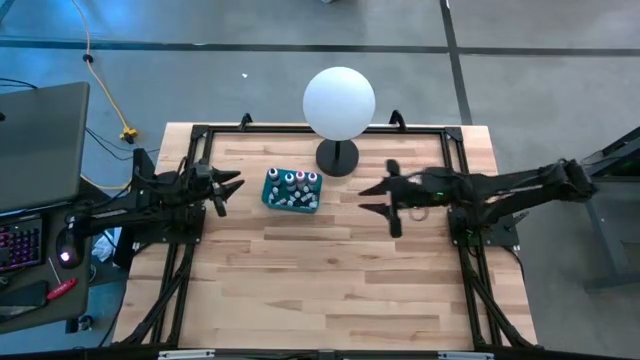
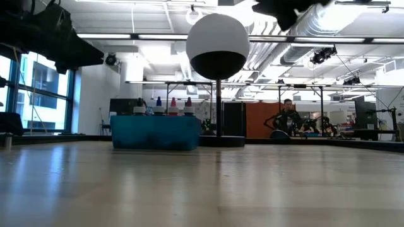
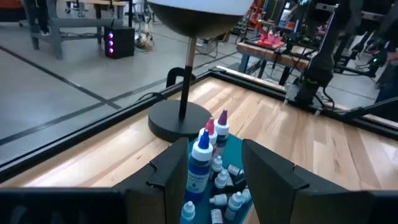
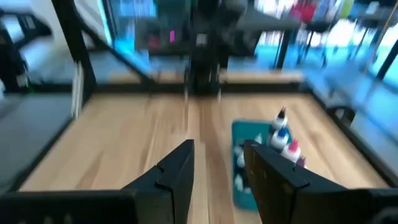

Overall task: Pick & Place food coloring
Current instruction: Return to Home Position

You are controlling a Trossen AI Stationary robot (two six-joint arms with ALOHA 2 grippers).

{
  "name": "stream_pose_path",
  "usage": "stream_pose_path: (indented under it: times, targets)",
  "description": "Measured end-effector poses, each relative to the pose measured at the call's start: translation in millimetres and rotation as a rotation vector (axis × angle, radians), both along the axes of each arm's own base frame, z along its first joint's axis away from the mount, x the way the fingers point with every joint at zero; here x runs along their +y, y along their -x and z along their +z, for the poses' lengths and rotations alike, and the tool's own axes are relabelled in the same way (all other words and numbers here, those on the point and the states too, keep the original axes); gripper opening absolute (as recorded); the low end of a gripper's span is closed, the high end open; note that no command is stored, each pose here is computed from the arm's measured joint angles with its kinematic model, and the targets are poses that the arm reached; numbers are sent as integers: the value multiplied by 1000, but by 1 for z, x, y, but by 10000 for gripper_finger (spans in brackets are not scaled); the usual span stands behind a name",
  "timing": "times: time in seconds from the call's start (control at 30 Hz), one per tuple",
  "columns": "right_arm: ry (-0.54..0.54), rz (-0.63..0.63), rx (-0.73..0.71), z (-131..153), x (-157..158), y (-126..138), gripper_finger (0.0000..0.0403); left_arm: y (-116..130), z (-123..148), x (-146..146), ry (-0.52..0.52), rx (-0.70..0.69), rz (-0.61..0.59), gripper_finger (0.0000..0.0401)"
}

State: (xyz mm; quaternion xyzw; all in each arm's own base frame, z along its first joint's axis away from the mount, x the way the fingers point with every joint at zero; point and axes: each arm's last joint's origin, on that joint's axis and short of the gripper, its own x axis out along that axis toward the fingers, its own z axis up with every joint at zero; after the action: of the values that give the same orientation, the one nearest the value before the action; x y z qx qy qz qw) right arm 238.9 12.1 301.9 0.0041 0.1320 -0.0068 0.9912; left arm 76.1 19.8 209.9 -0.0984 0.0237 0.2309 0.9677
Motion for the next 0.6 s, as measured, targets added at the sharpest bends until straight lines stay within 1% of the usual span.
stream_pose_path:
  times: [0.1,0.23,0.33,0.43,0.6]
  targets:
    - [-25,6,-140,-19,-1,28,133,0,-1,0,3,10,3,147]
    - [-110,7,-255,-43,-3,65,133,0,-1,0,4,15,3,147]
    - [-131,3,-296,-58,-5,89,133,0,-2,0,4,18,3,147]
    - [-94,10,-348,-64,-6,108,133,0,-2,0,5,19,3,147]
    - [-102,-16,-331,-75,-8,132,133,0,-2,0,5,18,3,147]
